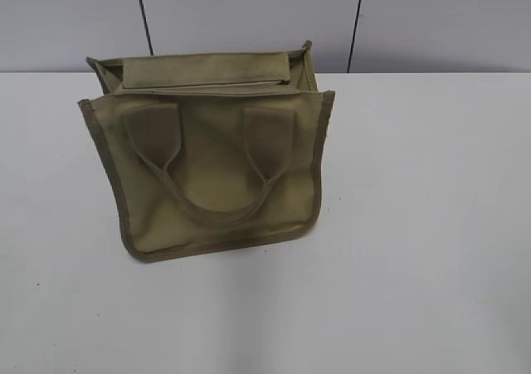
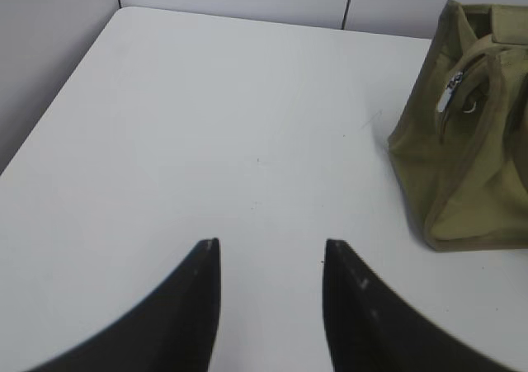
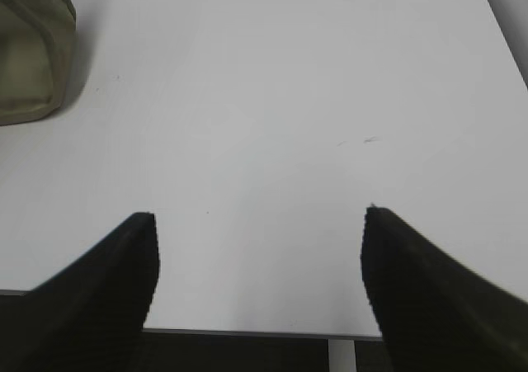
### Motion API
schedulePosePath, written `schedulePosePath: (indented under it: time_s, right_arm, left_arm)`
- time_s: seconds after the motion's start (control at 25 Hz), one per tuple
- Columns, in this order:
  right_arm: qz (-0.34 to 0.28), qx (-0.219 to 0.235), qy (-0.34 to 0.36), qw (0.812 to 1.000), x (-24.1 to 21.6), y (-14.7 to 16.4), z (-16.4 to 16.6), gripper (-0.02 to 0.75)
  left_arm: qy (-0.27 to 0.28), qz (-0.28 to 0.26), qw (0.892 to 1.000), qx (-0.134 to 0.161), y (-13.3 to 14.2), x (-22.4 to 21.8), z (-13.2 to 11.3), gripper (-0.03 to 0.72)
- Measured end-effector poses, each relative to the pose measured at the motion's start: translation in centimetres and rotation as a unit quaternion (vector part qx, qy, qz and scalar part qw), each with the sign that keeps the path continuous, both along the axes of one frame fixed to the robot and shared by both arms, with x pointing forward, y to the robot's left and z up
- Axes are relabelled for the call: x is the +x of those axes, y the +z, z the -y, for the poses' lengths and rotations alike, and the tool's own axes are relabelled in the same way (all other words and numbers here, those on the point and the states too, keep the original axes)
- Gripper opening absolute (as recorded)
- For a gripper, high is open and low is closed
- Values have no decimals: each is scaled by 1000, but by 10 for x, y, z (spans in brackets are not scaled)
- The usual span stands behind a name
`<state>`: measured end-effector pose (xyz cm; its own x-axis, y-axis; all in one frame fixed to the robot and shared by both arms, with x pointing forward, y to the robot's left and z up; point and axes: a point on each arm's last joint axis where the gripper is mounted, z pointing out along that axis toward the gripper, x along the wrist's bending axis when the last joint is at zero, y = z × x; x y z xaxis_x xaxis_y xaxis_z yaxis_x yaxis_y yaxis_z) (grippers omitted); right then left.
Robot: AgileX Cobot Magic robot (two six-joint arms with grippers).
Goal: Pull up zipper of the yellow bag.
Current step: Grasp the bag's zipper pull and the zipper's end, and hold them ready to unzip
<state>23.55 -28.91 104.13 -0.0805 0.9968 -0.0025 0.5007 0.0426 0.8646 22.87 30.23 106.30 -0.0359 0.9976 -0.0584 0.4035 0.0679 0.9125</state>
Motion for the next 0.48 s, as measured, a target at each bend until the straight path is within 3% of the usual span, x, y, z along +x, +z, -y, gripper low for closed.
schedulePosePath:
  time_s: [0.48]
  right_arm:
    - [0, 0, 0, 1000, 0, 0, 0, 582]
  left_arm:
    - [0, 0, 1000, 0, 0, 0, 0, 310]
